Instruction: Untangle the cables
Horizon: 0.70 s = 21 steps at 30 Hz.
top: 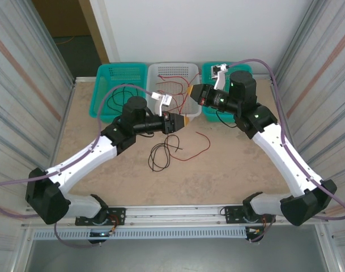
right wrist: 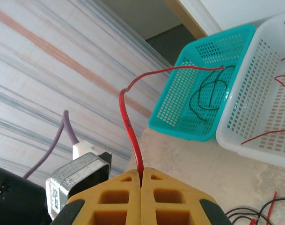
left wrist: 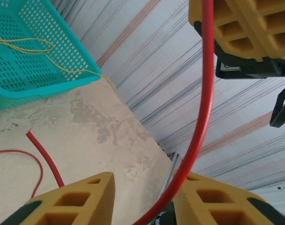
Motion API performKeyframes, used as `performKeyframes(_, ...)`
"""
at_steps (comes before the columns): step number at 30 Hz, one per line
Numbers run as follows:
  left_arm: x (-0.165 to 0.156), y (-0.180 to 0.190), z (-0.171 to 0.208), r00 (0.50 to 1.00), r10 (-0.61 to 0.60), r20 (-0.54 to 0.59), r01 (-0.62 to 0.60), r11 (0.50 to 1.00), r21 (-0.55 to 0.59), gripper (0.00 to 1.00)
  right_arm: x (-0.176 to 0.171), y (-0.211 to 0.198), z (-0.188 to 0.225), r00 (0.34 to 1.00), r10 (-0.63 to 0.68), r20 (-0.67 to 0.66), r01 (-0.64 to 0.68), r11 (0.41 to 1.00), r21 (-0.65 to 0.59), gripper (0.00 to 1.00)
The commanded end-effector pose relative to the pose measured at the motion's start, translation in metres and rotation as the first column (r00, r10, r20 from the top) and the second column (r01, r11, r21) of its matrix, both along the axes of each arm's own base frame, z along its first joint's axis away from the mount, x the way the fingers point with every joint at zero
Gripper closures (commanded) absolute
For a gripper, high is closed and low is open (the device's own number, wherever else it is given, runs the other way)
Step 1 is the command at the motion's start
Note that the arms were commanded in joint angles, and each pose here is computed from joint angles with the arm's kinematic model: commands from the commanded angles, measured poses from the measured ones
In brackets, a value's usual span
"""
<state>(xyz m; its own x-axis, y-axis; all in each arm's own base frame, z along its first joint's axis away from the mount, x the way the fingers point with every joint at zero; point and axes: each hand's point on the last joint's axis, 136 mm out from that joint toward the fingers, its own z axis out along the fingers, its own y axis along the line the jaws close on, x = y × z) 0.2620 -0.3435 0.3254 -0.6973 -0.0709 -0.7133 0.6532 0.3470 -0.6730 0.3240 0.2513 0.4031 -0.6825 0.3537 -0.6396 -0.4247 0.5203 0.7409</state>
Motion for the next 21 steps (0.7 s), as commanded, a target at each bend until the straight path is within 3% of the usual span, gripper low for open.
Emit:
performKeyframes(1, -0.009, -0.007, 0.010, 0.999, -0.035, 0.018, 0.036, 0.998, -0.042, 0.68, -0.005, -0.006, 0.023, 0.999, -0.015, 0.039, 0.013, 0.997, 0.072, 1.00)
performKeyframes(5, -0.017, -0.013, 0.006, 0.998, -0.054, 0.014, 0.054, 0.998, -0.039, 0.77, -0.003, -0.009, 0.019, 0.999, -0.039, 0.029, 0.036, 0.997, 0.070, 1.00)
performKeyframes(14, -0.023, -0.016, -0.014, 0.998, -0.050, -0.044, 0.049, 0.998, -0.031, 0.78, 0.009, -0.010, 0.014, 0.997, -0.071, 0.009, 0.070, 0.995, 0.076, 1.00)
performKeyframes(18, -0.024, -0.013, -0.025, 0.996, -0.042, -0.076, 0.039, 0.999, -0.032, 0.86, 0.019, -0.009, 0.009, 0.997, -0.083, 0.004, 0.082, 0.994, 0.071, 1.00)
performKeyframes(20, -0.025, -0.012, -0.029, 0.995, -0.040, -0.089, 0.038, 0.999, -0.025, 0.82, 0.026, -0.009, 0.005, 0.996, -0.091, 0.000, 0.091, 0.994, 0.064, 1.00)
performKeyframes(21, -0.026, -0.011, -0.031, 0.995, -0.042, -0.092, 0.040, 0.999, -0.020, 0.73, 0.029, -0.008, 0.004, 0.996, -0.094, 0.000, 0.094, 0.994, 0.062, 1.00)
